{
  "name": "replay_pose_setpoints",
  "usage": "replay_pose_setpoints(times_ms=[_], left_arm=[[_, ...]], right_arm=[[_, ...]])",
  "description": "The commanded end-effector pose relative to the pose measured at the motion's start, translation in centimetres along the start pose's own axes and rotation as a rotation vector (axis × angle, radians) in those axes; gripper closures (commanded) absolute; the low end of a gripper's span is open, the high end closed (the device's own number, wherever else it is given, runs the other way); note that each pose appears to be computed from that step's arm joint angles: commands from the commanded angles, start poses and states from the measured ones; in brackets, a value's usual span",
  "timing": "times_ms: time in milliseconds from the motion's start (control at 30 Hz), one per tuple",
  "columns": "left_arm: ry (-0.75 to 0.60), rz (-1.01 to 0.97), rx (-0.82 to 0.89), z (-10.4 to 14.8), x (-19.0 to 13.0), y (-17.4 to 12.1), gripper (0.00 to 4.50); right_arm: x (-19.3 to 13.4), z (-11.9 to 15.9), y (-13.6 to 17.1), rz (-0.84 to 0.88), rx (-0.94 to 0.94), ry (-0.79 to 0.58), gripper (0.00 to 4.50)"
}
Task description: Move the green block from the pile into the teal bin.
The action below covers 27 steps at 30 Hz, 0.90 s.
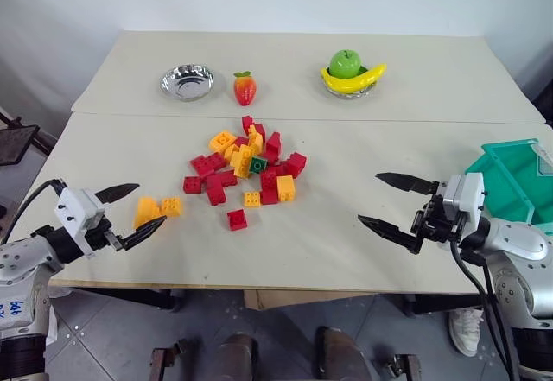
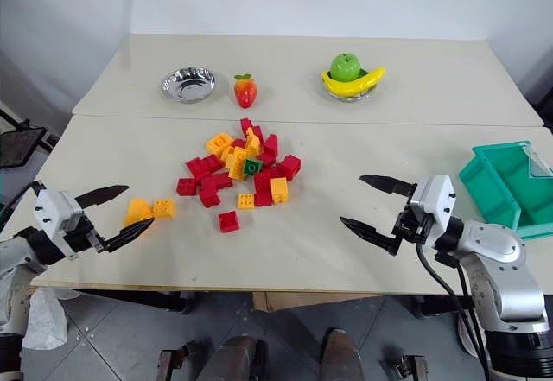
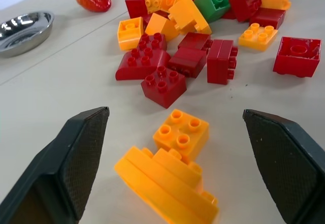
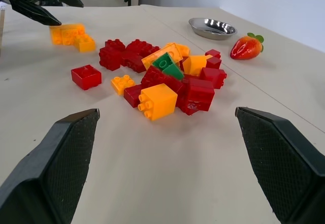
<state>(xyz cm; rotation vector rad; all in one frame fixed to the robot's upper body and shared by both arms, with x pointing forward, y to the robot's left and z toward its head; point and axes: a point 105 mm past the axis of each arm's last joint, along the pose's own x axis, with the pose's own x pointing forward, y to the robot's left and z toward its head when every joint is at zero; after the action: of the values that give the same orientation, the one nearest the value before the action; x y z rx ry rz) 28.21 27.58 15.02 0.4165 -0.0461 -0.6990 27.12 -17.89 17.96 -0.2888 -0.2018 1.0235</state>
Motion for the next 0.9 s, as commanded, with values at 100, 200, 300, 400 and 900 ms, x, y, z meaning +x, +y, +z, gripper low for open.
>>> replay_pose_setpoints(times_ms=[100, 200, 300, 400, 900], left_arm=[[-0.080, -0.139, 0.157, 3.5, 4.9, -0.6, 0.06], [-0.067, -0.190, 0.277, 4.9, 9.0, 0.1, 0.06], [-0.056, -0.275, 0.382, 6.0, 12.0, 0.0, 0.06], [-0.012, -0.380, 0.513, 6.5, 14.6, -0.7, 0.06], [0.055, -0.453, 0.706, 6.3, 20.1, -2.9, 0.06]], right_arm=[[-1.8, 0.4, -0.9, -0.044, -0.056, 0.033, 0.00], [-2.7, 0.2, -1.2, -0.074, -0.061, 0.049, 0.00], [-2.6, 0.3, -1.1, -0.081, -0.061, 0.041, 0.00], [-2.7, 0.4, -0.9, -0.097, -0.059, 0.033, 0.00], [-2.3, 0.9, -0.2, -0.147, -0.051, 0.006, 0.00]])
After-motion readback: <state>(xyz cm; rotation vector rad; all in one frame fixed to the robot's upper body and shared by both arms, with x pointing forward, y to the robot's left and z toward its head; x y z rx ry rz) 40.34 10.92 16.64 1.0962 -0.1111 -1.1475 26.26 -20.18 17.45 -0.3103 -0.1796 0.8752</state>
